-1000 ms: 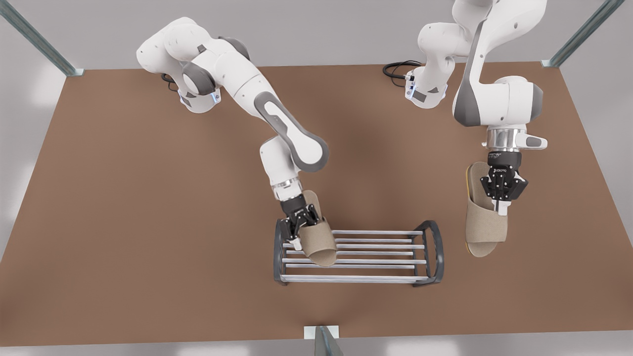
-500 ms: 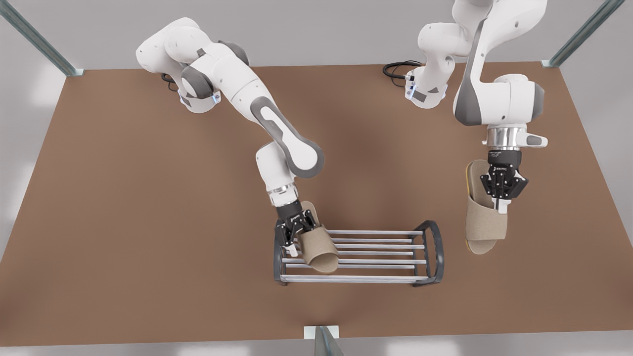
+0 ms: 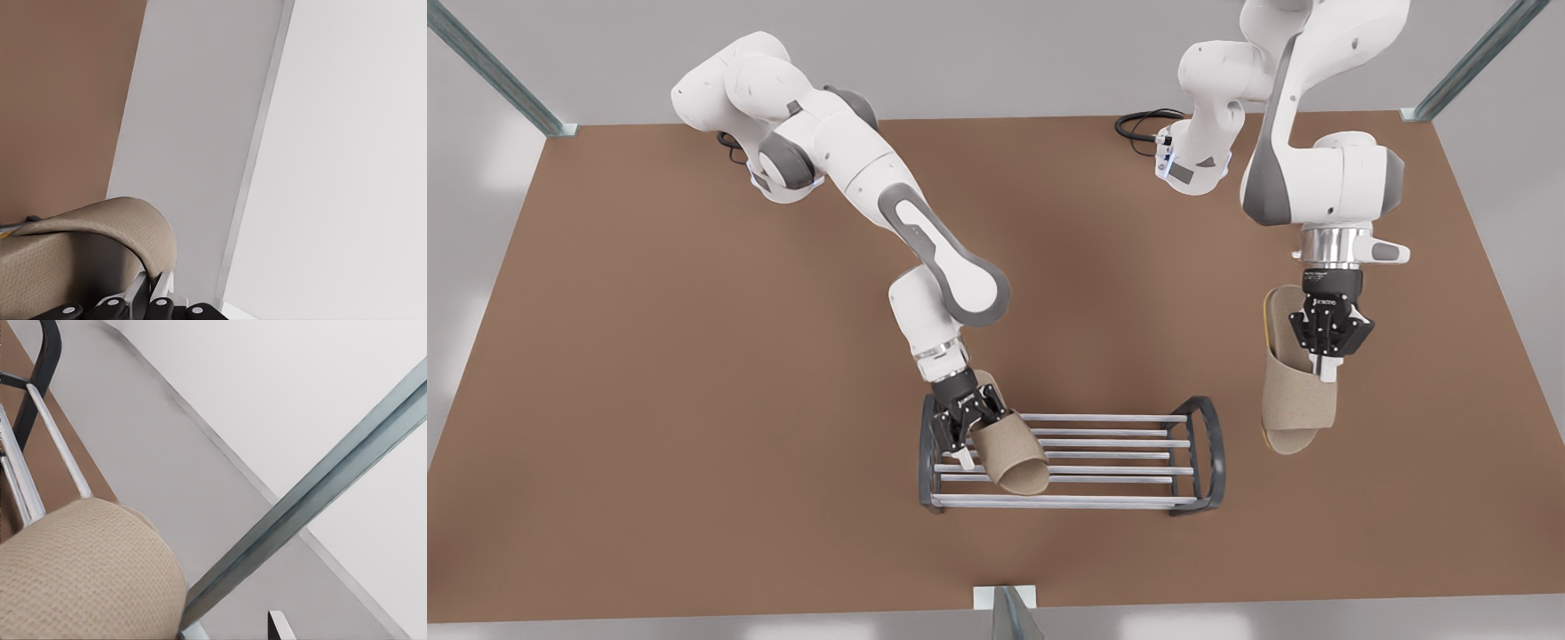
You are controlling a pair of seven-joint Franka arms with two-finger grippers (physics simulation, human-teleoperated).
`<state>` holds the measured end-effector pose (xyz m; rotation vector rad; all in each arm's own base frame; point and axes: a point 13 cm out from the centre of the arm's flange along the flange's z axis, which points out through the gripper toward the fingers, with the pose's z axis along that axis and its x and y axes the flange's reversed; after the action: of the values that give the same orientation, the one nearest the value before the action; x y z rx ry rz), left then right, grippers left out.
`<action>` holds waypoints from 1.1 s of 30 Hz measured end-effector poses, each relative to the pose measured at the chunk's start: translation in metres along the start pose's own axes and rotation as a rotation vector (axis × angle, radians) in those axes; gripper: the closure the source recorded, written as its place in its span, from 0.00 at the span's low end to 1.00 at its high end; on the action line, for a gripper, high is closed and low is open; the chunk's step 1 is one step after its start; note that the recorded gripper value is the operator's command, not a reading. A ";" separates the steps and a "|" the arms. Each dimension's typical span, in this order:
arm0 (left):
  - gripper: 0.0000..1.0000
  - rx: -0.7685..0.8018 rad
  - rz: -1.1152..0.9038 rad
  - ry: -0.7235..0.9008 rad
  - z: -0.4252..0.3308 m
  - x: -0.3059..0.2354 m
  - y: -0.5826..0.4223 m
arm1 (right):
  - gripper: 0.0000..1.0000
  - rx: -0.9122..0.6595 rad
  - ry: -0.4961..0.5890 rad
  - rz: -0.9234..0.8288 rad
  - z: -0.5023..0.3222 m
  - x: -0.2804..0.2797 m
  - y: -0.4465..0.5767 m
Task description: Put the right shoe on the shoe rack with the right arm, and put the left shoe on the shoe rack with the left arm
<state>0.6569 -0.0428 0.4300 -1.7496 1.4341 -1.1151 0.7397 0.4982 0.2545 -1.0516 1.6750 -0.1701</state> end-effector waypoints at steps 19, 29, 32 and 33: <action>0.79 -0.004 -0.004 -0.005 0.000 -0.002 0.001 | 0.00 -0.021 0.006 -0.004 0.003 0.006 0.013; 0.79 -0.002 -0.006 -0.010 -0.001 -0.005 -0.002 | 0.00 -0.020 0.004 -0.002 0.002 0.005 0.011; 0.79 -0.003 -0.009 -0.013 -0.001 -0.006 -0.002 | 0.00 -0.021 0.006 -0.002 0.002 0.005 0.011; 0.79 -0.003 -0.010 -0.013 -0.002 -0.007 -0.002 | 0.00 -0.021 0.006 -0.002 0.002 0.006 0.011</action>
<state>0.6561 -0.0359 0.4309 -1.7648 1.4210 -1.1056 0.7351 0.5017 0.2431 -1.0694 1.6847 -0.1571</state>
